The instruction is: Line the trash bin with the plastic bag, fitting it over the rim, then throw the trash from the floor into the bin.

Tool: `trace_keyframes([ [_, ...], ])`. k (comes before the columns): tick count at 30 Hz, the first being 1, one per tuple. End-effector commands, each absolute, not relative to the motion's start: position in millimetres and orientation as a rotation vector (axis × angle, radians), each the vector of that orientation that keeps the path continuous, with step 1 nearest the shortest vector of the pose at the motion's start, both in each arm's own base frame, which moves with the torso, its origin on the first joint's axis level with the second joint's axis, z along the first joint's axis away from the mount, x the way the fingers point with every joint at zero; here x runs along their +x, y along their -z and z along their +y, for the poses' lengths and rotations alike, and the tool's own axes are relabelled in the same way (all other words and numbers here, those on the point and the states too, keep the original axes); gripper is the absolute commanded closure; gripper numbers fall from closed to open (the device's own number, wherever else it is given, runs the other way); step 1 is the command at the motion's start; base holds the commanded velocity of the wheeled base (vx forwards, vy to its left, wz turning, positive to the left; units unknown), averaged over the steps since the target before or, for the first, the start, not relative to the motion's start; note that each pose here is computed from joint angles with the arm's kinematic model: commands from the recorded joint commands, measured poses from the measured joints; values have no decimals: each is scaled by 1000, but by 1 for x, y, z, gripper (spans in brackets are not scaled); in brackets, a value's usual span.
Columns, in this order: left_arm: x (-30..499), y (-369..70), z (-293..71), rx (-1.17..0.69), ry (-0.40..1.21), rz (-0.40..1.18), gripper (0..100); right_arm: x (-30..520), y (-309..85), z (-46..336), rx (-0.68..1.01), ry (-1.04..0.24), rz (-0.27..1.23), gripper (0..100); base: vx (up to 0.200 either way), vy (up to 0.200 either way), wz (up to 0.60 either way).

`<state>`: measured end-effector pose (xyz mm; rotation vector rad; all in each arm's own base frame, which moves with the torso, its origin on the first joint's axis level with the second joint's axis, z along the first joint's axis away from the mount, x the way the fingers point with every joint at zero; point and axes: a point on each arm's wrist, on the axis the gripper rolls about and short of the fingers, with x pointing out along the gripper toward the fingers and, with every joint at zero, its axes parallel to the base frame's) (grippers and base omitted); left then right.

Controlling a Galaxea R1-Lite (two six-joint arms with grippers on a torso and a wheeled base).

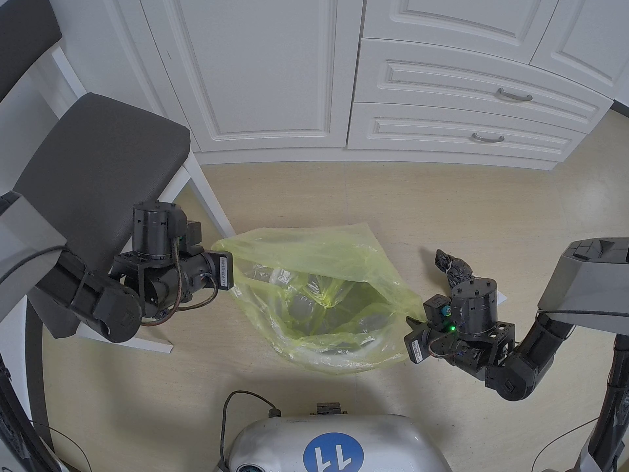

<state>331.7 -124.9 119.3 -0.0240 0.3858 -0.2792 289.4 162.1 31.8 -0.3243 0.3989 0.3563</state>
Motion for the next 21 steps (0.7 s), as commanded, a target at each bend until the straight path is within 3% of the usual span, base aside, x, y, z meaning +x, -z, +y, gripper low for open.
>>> trace_keyframes([
  [1,327,-135,-117,-42,267,347,100,287,-26,163,-329,-359,398,100,0,0,0],
  [12,335,-117,-128,-63,301,375,100,285,-23,158,-355,-354,409,100,0,0,0],
  [13,333,-122,-129,-76,304,360,100,284,-24,157,-360,-354,404,0,0,0,0],
  [21,298,-165,-136,-107,371,258,100,237,-61,156,-429,-408,318,0,0,0,0],
])
